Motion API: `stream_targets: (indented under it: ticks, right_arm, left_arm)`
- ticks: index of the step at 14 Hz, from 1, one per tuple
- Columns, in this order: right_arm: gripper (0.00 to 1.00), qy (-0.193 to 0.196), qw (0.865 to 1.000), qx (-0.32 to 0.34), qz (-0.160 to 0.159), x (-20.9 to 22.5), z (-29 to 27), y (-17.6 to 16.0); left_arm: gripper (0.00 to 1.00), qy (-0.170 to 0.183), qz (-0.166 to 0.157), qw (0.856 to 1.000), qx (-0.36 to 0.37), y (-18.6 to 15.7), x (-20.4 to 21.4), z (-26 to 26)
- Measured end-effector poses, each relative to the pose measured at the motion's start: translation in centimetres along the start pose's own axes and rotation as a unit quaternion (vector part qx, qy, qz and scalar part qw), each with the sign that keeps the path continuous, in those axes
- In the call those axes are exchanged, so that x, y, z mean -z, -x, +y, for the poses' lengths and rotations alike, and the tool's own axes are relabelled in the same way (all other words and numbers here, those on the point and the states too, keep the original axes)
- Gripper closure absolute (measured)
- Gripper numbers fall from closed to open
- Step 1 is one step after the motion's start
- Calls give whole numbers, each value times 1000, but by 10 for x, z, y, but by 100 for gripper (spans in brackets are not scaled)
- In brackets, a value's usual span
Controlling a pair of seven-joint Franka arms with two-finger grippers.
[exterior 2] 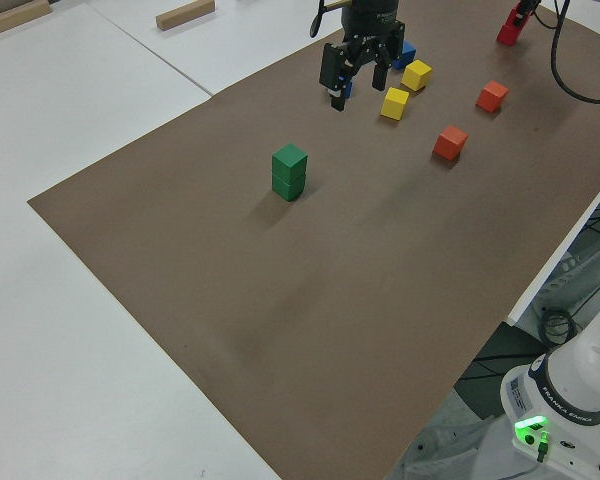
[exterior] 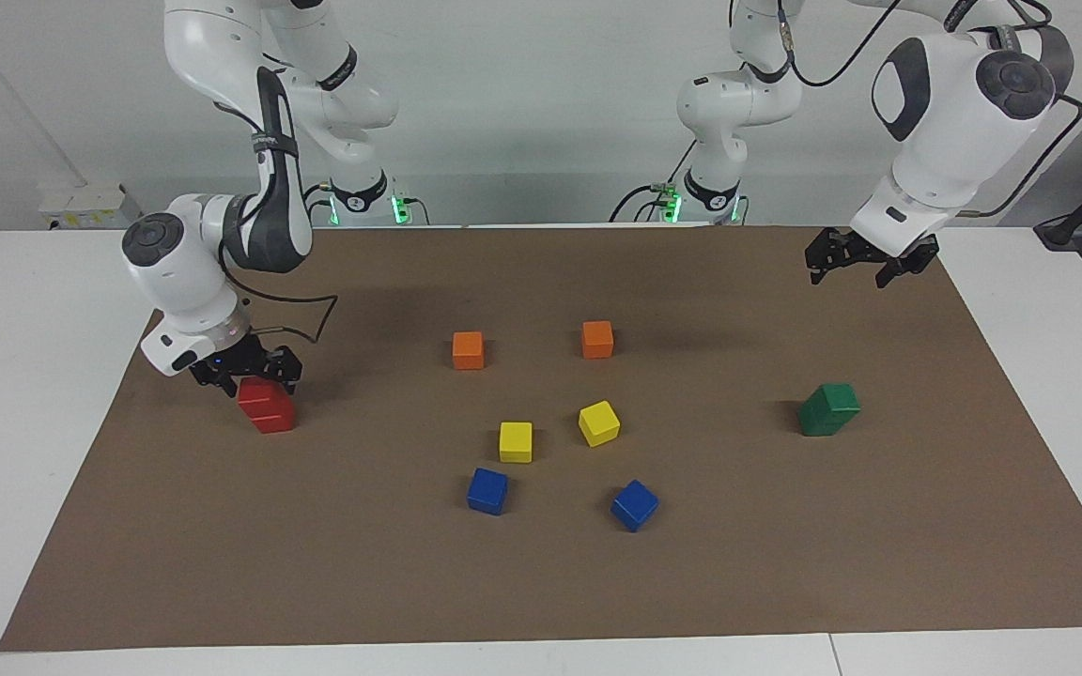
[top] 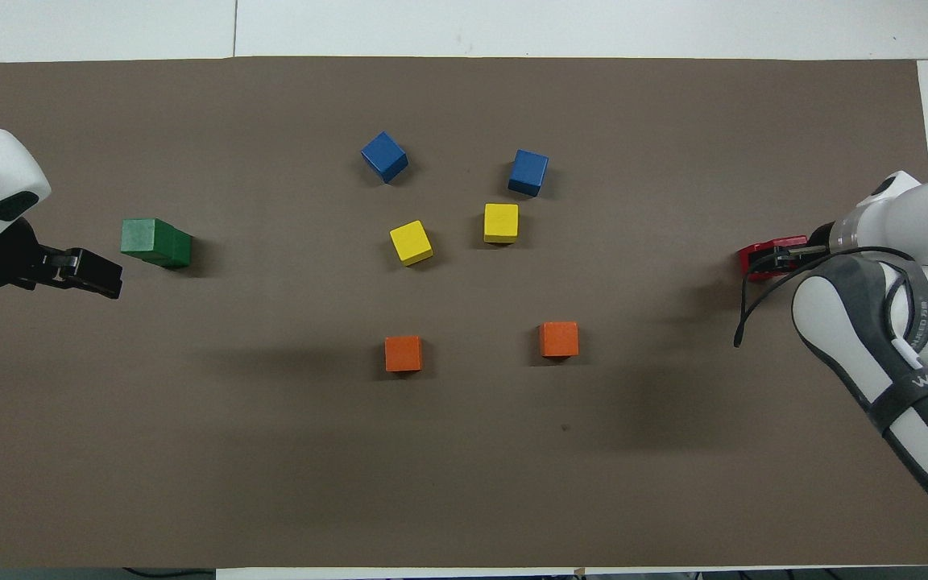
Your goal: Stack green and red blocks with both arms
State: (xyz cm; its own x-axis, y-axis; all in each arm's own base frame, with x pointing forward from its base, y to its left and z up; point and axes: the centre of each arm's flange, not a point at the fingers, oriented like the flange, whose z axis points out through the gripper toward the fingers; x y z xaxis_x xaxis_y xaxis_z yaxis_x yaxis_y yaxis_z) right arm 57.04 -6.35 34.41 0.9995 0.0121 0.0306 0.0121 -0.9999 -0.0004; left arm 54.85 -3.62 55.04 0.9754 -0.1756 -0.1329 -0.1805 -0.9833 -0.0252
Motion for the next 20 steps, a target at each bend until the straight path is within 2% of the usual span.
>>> stream_targets:
  ticks: [3,6,8,12,17,20]
  right_arm:
    - [0,2,1000,-14,21,18,-3,-12]
    - [0,3,998,-26,56,53,-16,-31]
    - [0,3,997,-25,69,80,-21,-36]
    - [0,4,997,-19,69,139,-29,-28]
    - [0,8,998,-4,55,216,-52,11]
    - [0,10,999,-3,41,246,-55,32]
  left_arm:
    - [0,1,-2,1000,5,-3,-5,-1]
    - [0,1,-3,1000,24,-5,-8,3]
    - [0,0,-3,1000,25,-6,-7,8]
    - [0,-1,-3,1000,24,-6,-7,11]
    - [0,-1,1,1000,23,-6,-3,13]
    - [0,-1,7,1000,25,-6,5,11]
